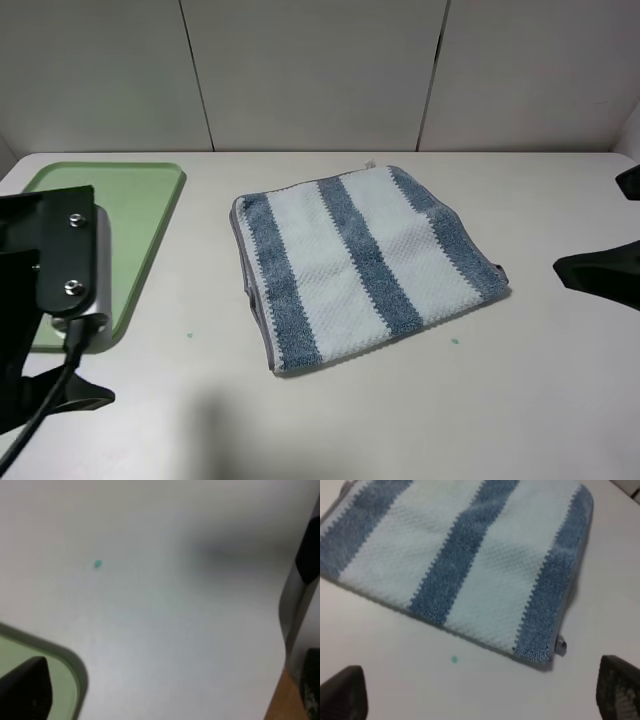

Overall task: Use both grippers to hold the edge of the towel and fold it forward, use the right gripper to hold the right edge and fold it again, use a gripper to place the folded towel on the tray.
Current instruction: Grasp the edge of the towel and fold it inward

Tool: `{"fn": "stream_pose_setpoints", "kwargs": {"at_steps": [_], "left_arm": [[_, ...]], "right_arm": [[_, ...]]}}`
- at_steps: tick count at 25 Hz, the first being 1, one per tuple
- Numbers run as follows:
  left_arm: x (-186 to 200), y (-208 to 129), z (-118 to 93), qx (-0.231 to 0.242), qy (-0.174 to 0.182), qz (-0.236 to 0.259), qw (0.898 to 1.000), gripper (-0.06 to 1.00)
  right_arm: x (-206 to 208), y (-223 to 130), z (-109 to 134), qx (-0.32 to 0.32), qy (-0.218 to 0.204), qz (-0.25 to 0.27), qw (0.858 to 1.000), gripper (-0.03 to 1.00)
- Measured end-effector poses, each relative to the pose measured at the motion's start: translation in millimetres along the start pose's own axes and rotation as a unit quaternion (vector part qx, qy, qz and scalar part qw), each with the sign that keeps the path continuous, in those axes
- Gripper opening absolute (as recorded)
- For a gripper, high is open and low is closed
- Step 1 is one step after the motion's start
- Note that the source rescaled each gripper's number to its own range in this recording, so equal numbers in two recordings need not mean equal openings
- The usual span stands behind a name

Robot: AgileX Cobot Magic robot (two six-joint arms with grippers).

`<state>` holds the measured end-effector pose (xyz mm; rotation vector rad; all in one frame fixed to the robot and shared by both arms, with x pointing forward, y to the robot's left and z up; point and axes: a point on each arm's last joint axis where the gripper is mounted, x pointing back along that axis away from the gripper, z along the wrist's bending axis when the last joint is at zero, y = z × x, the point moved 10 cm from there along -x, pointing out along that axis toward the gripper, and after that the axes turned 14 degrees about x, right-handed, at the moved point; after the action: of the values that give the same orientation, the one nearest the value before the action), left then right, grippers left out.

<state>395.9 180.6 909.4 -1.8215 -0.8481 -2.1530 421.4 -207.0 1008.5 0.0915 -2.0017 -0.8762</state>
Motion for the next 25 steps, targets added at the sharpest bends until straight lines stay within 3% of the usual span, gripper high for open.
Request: {"fn": "stream_pose_setpoints", "kwargs": {"at_steps": [10, 25], "left_arm": [[-19, 14, 10, -0.039, 0.012, -0.005, 0.999, 0.99], [-49, 51, 27, -0.062, 0.004, 0.015, 0.998, 0.99]], "right_arm": [[-47, -15, -10, 0.051, 0.043, 0.060, 0.996, 1.00], [-91, -46, -32, 0.123, 0.045, 0.142, 0.981, 1.00]]}}
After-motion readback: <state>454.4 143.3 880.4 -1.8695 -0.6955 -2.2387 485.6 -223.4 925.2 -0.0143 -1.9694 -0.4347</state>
